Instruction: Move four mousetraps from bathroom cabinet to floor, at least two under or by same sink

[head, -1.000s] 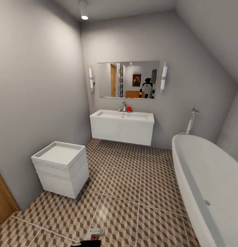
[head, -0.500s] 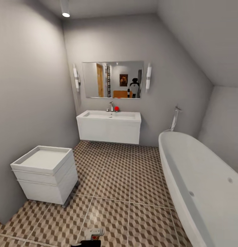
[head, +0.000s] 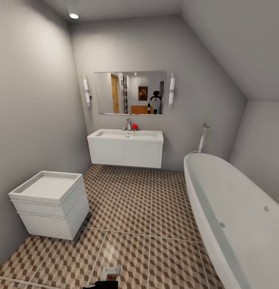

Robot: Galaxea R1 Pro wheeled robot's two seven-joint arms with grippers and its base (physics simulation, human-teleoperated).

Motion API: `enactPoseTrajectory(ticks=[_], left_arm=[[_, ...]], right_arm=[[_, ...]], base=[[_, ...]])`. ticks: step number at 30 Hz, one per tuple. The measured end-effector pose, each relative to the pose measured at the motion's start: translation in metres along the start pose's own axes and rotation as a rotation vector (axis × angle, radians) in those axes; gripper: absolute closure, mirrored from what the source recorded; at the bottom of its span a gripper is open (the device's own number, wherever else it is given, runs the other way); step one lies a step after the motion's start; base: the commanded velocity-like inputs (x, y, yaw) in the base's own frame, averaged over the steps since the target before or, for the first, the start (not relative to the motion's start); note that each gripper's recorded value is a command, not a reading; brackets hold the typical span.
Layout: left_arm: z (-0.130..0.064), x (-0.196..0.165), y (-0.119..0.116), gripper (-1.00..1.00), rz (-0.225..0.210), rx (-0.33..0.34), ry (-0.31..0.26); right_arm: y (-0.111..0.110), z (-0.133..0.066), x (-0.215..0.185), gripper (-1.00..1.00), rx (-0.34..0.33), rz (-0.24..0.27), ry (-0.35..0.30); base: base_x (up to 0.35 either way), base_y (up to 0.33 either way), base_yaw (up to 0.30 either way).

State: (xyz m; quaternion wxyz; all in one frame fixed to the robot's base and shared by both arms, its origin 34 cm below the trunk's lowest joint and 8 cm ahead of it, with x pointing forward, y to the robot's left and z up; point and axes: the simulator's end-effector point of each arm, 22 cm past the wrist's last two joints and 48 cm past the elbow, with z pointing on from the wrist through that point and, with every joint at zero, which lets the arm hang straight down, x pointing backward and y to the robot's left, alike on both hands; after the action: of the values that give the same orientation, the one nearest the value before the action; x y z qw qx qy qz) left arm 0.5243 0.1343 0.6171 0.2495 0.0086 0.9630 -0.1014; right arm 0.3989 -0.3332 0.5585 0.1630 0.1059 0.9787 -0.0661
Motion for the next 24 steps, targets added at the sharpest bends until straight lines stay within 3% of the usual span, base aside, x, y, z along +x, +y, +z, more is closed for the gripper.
enactPoseTrajectory(ticks=[9,24], left_arm=[[0.002,0.005,0.001,1.00,-0.003,-0.002,0.010],[0.002,0.005,0.011,1.00,-0.006,-0.035,0.011]], right_arm=[[-0.002,0.001,0.004,1.00,0.007,-0.001,0.007],[-0.003,0.001,0.002,1.00,0.014,-0.002,-0.003]], base=[[0.044,0.000,0.000],[0.298,0.000,0.000]])
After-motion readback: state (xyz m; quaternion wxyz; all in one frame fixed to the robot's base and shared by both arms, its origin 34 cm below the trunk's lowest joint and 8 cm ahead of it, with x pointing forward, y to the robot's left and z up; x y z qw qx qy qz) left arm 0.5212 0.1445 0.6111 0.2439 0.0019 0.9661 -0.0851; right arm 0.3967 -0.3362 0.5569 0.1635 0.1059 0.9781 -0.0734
